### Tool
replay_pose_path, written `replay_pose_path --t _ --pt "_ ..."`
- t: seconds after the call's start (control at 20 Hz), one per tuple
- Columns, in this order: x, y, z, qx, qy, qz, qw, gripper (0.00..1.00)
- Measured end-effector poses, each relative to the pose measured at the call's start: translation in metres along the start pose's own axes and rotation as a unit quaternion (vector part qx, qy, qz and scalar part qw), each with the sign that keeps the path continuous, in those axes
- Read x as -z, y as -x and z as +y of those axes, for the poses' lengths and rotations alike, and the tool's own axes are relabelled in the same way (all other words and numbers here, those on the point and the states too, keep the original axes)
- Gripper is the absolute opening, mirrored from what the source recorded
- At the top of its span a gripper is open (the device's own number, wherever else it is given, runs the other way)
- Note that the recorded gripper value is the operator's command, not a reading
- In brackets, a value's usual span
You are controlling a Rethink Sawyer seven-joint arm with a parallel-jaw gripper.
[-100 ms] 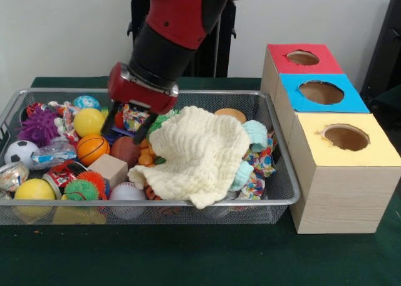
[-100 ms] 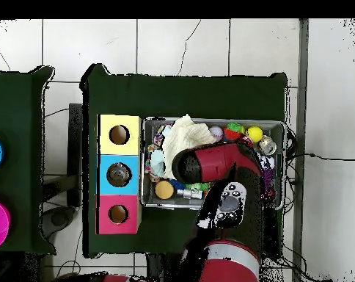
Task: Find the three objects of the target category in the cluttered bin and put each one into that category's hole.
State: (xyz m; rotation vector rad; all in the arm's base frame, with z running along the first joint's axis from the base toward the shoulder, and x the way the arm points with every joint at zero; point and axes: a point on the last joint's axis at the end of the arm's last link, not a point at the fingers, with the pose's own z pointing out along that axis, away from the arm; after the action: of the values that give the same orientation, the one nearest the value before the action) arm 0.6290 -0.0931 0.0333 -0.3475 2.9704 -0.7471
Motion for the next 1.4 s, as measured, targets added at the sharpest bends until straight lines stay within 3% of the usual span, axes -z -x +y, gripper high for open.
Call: replay_pose_path --t 0.35,0.8,1.2,1.4 --pt "-0.001 -0.011 -0.043 -0.024 -0.018 0.006 0.9995 1.0" --pt "-0.019 -0.026 -0.068 -0.003 -0.052 0.005 0.9986 1.0" --pt "-0.029 -0.027 -0.069 -0.004 -0.049 -0.004 0.9988 1.0" --pt "-0.032 -0.028 -0.075 -0.017 -0.043 -0.005 0.9989 1.0"
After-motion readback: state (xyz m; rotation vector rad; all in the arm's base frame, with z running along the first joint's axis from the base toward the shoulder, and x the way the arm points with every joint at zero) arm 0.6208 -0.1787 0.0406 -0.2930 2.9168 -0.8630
